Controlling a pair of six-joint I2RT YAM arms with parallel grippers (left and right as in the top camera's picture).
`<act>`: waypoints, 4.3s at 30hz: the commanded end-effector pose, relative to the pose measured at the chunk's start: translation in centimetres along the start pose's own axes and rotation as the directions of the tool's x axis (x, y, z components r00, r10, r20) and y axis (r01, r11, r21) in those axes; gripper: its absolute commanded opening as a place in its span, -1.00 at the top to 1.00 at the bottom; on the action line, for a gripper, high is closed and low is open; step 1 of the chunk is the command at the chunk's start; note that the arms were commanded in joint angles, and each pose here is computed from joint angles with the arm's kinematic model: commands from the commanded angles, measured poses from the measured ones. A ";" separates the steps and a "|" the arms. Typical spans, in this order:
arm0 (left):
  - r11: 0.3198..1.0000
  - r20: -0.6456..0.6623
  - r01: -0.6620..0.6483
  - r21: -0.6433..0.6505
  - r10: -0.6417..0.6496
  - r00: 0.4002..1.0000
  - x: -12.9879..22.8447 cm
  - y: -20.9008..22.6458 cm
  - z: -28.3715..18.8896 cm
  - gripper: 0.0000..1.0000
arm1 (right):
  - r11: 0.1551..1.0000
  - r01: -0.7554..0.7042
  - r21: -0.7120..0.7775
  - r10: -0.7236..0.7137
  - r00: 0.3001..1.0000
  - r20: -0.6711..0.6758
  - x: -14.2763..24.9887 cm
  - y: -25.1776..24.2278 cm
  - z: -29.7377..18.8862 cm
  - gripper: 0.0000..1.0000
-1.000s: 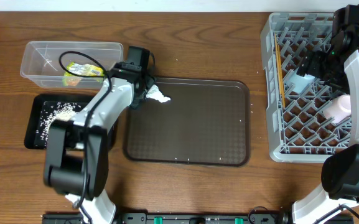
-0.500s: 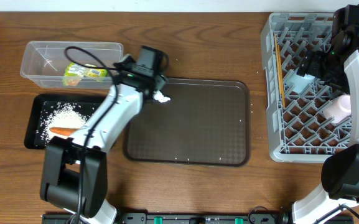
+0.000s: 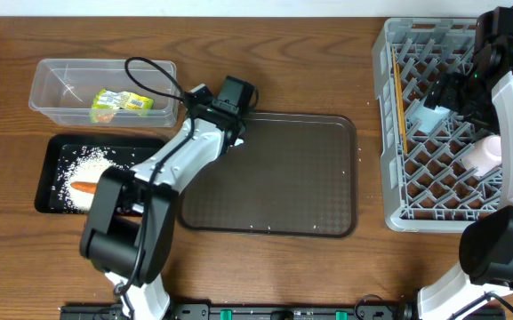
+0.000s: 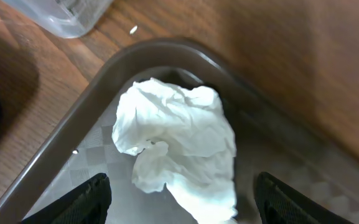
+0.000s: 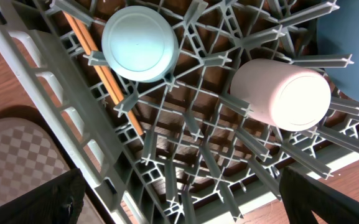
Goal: Sort waste into correct bins and load items into the dishwasher rack
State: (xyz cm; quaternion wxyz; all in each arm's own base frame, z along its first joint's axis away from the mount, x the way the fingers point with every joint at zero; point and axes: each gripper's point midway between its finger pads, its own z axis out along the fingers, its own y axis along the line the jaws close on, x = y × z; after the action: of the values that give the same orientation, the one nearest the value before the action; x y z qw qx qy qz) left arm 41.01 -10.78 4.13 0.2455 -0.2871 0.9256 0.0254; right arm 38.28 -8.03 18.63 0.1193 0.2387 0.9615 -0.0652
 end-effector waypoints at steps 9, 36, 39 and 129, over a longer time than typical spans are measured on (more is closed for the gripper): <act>0.998 -0.004 -0.050 -0.047 0.050 0.999 0.7 0.3 1.9 -0.53 | 1.000 -0.017 0.004 0.017 1.000 0.001 0.0 -0.2 0.0 -0.98; 0.991 0.132 -0.095 0.091 0.083 0.988 -3.2 -2.0 -4.5 0.88 | 1.000 -0.017 0.004 0.017 1.000 0.001 0.0 -0.2 0.0 -0.98; 0.992 0.217 -0.059 0.110 0.034 0.975 -5.6 -1.7 -7.1 0.88 | 1.000 -0.017 0.004 0.017 1.000 0.001 0.0 -0.2 0.0 -0.98; 0.947 -0.085 0.298 -0.120 -0.308 0.947 -1.6 21.0 -21.0 -0.96 | 1.000 -0.017 0.004 0.017 1.000 0.001 0.0 -0.2 0.0 -0.98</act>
State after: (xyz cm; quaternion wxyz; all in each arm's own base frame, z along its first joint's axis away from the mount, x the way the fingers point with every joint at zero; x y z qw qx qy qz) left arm 21.79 3.52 20.69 0.1702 -0.4364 0.8831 0.0256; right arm 38.27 -8.02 18.61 0.1189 0.2387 0.9616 -0.0650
